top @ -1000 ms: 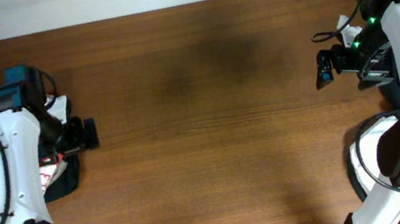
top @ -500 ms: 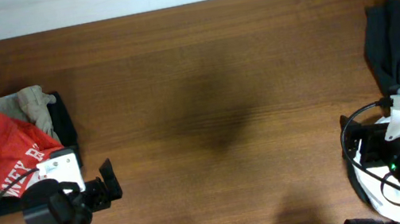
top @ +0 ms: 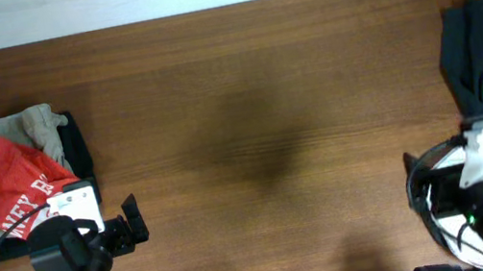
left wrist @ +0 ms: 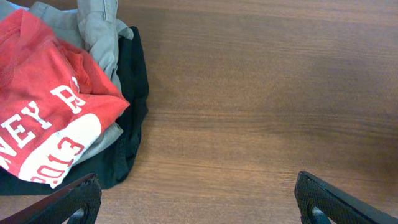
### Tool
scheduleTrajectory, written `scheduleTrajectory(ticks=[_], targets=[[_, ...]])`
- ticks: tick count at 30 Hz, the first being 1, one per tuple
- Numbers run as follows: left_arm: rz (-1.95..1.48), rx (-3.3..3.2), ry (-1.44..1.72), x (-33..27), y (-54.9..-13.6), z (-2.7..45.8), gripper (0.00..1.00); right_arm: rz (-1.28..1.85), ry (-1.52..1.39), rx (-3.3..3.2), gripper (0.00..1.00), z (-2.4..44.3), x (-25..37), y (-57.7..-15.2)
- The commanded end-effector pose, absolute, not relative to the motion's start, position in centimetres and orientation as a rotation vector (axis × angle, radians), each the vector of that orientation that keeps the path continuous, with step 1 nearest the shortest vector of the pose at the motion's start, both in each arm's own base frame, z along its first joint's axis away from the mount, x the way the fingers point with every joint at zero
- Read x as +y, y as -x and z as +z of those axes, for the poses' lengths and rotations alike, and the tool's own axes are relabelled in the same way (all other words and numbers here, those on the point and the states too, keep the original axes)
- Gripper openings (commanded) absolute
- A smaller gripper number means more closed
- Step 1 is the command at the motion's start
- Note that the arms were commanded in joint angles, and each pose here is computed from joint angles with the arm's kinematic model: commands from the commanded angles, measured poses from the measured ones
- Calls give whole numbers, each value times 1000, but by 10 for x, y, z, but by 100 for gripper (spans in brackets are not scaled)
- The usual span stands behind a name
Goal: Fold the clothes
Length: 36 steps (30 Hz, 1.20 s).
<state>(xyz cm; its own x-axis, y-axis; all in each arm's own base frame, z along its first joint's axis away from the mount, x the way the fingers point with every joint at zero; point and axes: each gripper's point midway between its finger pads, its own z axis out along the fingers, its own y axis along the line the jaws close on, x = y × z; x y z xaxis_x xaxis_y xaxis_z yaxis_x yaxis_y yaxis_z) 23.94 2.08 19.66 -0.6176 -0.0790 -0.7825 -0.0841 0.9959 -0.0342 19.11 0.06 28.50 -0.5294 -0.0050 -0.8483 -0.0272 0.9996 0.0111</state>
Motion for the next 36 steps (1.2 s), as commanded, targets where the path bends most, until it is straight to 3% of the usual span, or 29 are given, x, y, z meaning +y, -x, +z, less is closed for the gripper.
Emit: scheduleTrajectory(ticks=[1,6,10,15,36], targets=[[-8,2238,114,19,-240,196,99,31,122,2016,99,273,13,-179],[-8,2239,114,19,-240,196,99,87,195,1680,99,224,32,-209],[-8,2239,114,19,-240,196,99,-24,77,1447,99,219,12,-241],[-8,2238,114,19,-240,196,99,6,123,1643,99,156,19,-245],[-3,2181,108,18,-231,202,99,6,123,1645,99,156,19,-245]])
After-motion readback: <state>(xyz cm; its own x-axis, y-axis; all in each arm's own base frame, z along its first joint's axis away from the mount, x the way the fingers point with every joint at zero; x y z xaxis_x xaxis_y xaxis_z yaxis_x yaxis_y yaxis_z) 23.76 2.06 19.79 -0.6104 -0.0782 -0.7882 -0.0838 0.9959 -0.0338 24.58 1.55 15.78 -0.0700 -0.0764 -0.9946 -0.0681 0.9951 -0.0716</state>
